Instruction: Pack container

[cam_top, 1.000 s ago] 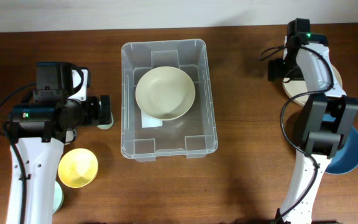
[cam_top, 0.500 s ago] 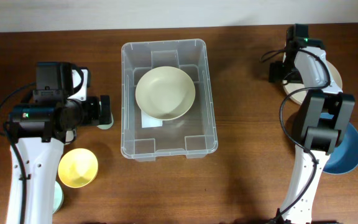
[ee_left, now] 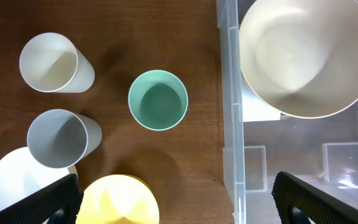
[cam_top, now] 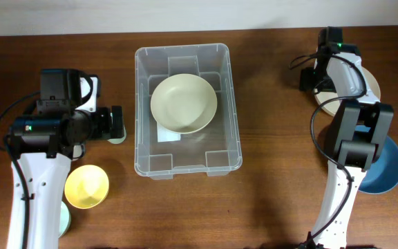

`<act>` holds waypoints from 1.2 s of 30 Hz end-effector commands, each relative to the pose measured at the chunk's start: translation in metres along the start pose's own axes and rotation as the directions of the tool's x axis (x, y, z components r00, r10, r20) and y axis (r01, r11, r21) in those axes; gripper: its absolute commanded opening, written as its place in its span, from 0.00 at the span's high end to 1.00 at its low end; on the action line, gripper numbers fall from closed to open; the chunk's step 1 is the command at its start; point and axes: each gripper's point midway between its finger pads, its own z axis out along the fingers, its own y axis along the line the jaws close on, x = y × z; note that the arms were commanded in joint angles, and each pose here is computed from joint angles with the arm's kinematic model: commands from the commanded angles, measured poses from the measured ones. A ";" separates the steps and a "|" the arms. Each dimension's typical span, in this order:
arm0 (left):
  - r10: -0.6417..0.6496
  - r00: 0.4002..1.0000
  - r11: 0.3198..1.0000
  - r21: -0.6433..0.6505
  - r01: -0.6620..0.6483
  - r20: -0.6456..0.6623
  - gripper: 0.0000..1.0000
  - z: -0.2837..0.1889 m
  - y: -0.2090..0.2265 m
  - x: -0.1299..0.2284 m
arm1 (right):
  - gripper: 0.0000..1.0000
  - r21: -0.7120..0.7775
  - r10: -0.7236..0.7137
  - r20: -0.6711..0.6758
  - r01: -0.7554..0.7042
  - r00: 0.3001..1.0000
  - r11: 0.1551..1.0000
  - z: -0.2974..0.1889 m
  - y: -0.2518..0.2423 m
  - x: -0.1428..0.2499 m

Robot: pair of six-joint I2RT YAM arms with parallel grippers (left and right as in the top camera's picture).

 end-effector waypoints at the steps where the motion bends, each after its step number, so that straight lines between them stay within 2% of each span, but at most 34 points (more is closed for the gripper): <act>1: -0.014 1.000 1.000 -0.008 0.014 0.019 0.00 -0.004 0.002 -0.006 | 0.28 0.004 0.008 -0.055 -0.007 0.998 1.000 0.025 0.001 0.013; 4: -0.014 1.000 1.000 -0.008 0.014 0.019 0.00 -0.004 0.002 -0.006 | 0.41 0.004 0.008 -0.055 -0.007 0.998 1.000 0.025 0.001 0.013; 8: -0.014 1.000 1.000 -0.008 0.014 0.019 0.00 -0.004 0.002 -0.006 | 0.67 0.004 0.008 -0.054 -0.008 0.999 1.000 0.025 0.001 0.013; 16: -0.014 1.000 1.000 -0.008 0.014 0.019 0.00 -0.004 0.002 -0.006 | 0.84 0.010 0.008 -0.052 -0.008 0.999 1.000 0.025 0.000 0.012; 19: -0.014 1.000 1.000 -0.008 0.014 0.019 0.00 -0.004 0.002 -0.006 | 0.94 0.036 0.010 -0.044 -0.008 0.999 0.999 0.024 -0.005 0.010; 22: -0.014 1.000 1.000 -0.008 0.014 0.019 0.00 -0.004 0.002 -0.006 | 0.96 0.085 0.013 -0.018 -0.012 1.000 0.996 0.014 -0.014 0.000; 27: -0.013 1.000 1.000 -0.008 0.013 0.019 0.00 -0.004 0.002 -0.006 | 0.96 0.059 0.026 0.064 -0.030 0.998 0.998 -0.025 -0.016 -0.026; 32: -0.013 1.000 1.000 -0.008 0.013 0.019 0.00 -0.004 0.002 -0.006 | 0.96 -0.058 0.017 0.201 -0.006 0.979 0.998 -0.109 -0.004 -0.059; 36: -0.013 1.000 1.000 -0.008 0.013 0.017 0.00 -0.004 0.002 -0.006 | 0.96 -0.163 -0.011 0.318 0.066 0.948 0.984 -0.188 0.015 -0.069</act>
